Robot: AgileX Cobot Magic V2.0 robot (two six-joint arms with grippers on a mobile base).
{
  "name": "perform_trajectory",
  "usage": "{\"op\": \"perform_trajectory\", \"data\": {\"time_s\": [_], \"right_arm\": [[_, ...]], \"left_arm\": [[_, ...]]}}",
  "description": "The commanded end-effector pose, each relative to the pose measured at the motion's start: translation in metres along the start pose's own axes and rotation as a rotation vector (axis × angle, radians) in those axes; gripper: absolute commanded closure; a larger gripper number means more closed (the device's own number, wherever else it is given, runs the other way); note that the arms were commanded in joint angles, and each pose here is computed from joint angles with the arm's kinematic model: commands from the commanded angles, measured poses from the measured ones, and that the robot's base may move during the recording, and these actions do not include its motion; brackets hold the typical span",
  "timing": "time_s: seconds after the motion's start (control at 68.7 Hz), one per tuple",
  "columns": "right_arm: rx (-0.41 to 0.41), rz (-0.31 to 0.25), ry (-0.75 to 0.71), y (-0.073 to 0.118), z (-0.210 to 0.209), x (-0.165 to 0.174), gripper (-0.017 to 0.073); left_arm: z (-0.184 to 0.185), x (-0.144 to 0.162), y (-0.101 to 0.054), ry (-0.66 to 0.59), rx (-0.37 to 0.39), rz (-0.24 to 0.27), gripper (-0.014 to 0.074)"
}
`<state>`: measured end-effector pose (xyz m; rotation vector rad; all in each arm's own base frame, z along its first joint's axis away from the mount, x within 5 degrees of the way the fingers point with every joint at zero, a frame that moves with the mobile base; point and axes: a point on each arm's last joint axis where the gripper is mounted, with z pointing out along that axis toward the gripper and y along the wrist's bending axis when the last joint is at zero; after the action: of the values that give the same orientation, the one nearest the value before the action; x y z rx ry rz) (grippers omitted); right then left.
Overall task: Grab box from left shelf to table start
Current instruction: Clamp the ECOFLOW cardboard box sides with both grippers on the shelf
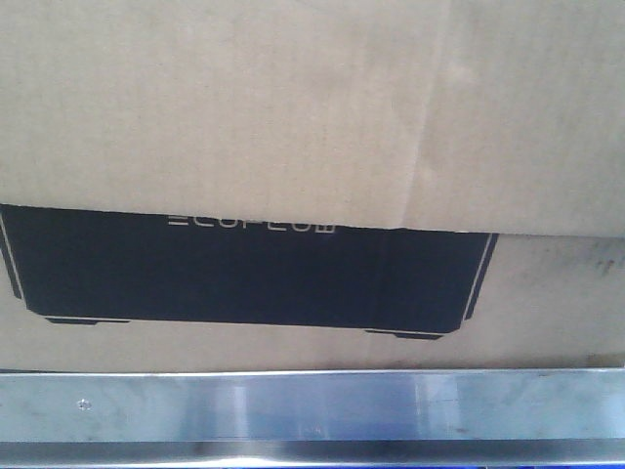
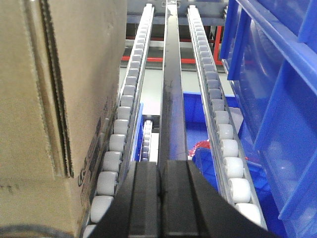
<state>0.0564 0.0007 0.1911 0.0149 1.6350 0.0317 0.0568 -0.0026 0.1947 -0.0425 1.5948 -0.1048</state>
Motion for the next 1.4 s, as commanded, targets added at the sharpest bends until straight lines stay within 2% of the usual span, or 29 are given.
{"op": "perform_trajectory", "data": {"time_s": [0.0,0.451,0.684,0.771,0.829,0.888,1.004,1.077,1.149,1.208,1.251,1.295,1.382], "right_arm": [[-0.001,-0.001,-0.090,0.000,-0.001,-0.007,0.0503],[-0.001,-0.001,-0.090,0.000,-0.001,-0.007,0.0503],[-0.001,-0.001,-0.090,0.000,-0.001,-0.007,0.0503],[-0.001,-0.001,-0.090,0.000,-0.001,-0.007,0.0503],[-0.001,-0.001,-0.090,0.000,-0.001,-0.007,0.0503],[-0.001,-0.001,-0.092,0.000,-0.001,-0.008,0.0503],[-0.001,-0.001,-0.101,0.000,-0.001,-0.008,0.0503],[-0.001,-0.001,-0.101,0.000,-0.001,-0.008,0.0503],[-0.001,-0.001,-0.100,0.000,-0.001,-0.008,0.0503],[-0.001,-0.001,-0.099,0.000,-0.001,-0.008,0.0503],[-0.001,-0.001,-0.099,0.000,-0.001,-0.008,0.0503],[-0.001,-0.001,-0.099,0.000,-0.001,-0.008,0.0503],[-0.001,-0.001,-0.099,0.000,-0.001,-0.008,0.0503]], "left_arm": [[-0.002,-0.011,-0.001,-0.111,0.009,-0.012,0.0687],[-0.002,-0.011,-0.001,-0.111,0.009,-0.012,0.0687],[-0.002,-0.015,-0.001,-0.155,0.009,-0.013,0.0687],[-0.004,-0.023,-0.001,-0.241,0.009,-0.013,0.0687],[-0.007,-0.034,-0.001,-0.288,0.012,-0.032,0.0687],[-0.009,-0.047,-0.003,-0.302,0.016,-0.032,0.0687],[-0.014,-0.075,-0.007,-0.250,0.024,-0.011,0.0683],[-0.014,-0.090,-0.009,-0.207,0.022,0.023,0.0631],[-0.012,-0.104,-0.010,-0.172,0.020,0.032,0.0494],[-0.008,-0.112,-0.011,-0.142,0.019,0.034,0.0348],[-0.004,-0.118,-0.012,-0.118,0.018,0.034,0.0277],[0.000,-0.127,-0.013,-0.093,0.016,0.036,0.0248],[0.005,-0.146,-0.014,-0.062,0.015,0.048,0.0286]]}}
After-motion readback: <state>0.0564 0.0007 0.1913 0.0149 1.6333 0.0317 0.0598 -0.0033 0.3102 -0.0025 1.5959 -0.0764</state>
